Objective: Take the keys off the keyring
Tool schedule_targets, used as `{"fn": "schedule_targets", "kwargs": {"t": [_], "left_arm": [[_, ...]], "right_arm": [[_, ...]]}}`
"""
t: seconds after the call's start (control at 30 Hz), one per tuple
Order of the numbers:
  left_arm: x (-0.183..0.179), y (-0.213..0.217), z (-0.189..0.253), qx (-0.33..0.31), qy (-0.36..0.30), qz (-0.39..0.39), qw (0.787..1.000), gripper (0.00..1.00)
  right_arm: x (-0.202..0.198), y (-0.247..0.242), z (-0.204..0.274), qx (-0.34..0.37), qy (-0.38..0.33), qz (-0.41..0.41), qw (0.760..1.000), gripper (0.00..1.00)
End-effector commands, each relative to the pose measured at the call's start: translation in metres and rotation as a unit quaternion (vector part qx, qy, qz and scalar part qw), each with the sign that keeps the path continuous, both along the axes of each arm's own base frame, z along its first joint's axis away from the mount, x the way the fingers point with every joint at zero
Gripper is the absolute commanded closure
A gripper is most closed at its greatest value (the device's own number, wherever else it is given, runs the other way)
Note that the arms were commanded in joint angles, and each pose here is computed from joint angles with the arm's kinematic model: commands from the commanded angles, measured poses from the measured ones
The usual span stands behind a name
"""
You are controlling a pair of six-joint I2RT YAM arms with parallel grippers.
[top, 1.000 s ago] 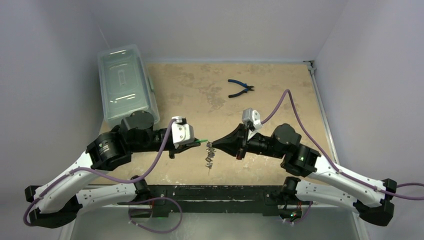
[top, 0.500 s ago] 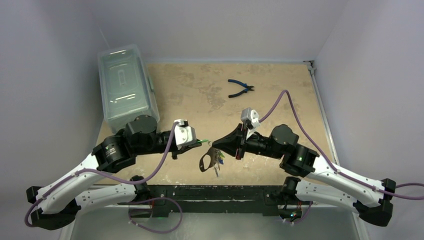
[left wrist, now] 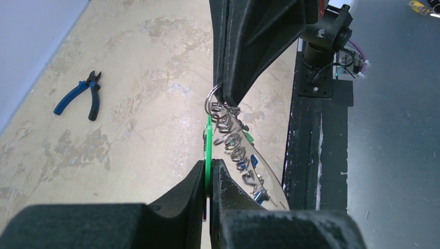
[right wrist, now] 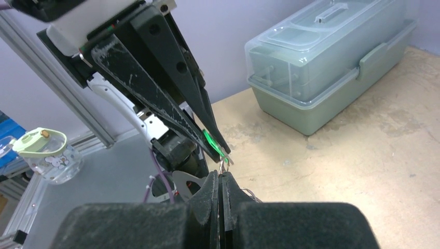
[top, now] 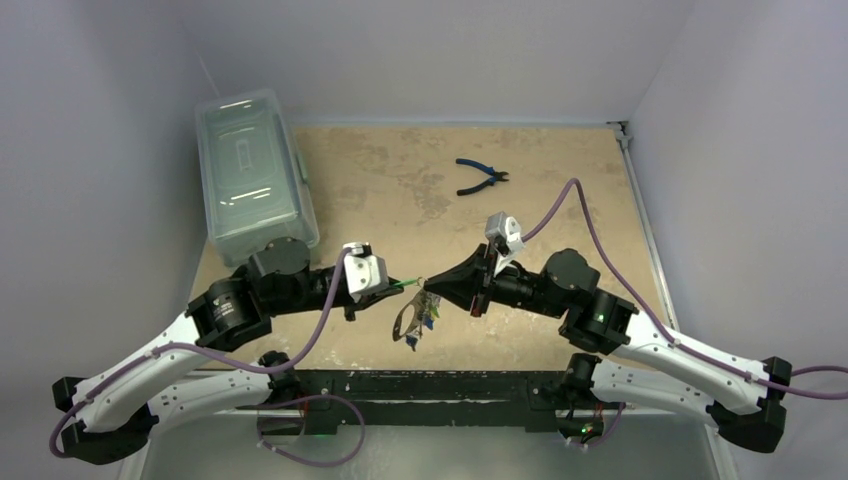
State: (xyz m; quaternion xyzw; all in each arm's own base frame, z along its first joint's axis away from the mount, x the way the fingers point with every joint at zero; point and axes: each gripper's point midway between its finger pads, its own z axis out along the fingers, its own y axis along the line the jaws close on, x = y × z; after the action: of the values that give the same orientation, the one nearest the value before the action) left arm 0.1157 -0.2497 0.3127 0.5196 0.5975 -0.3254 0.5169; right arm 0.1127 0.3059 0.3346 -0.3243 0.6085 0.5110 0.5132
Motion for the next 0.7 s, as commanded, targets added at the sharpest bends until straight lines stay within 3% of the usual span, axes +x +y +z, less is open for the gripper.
{"fn": "schedule_targets", "kwargs": {"t": [0.0, 0.17, 0.4, 0.67], "left_arm": [[0.004, -0.001, 0.0, -0.013, 0.004, 0.012, 1.0, 1.0], [0.005, -0.002, -0.001, -0.014, 0.004, 0.011, 1.0, 1.0], [0.003, 0.014, 0.032, -0.043, -0.014, 0.035, 0.998, 1.0], [0.011, 0.009, 0.034, -0.038, -0.01, 0.046, 0.998, 1.0]], "right_arm": [[0.0, -0.004, 0.039, 0.067, -0.026, -0.008, 0.997, 1.0], [0.002, -0.006, 0.041, 0.065, -0.028, -0.016, 0.997, 1.0], [0.01, -0.012, 0.032, 0.047, -0.019, -0.044, 0.998, 1.0], [0.002, 0.008, 0.011, 0.014, -0.004, 0.007, 1.0, 1.0]]}}
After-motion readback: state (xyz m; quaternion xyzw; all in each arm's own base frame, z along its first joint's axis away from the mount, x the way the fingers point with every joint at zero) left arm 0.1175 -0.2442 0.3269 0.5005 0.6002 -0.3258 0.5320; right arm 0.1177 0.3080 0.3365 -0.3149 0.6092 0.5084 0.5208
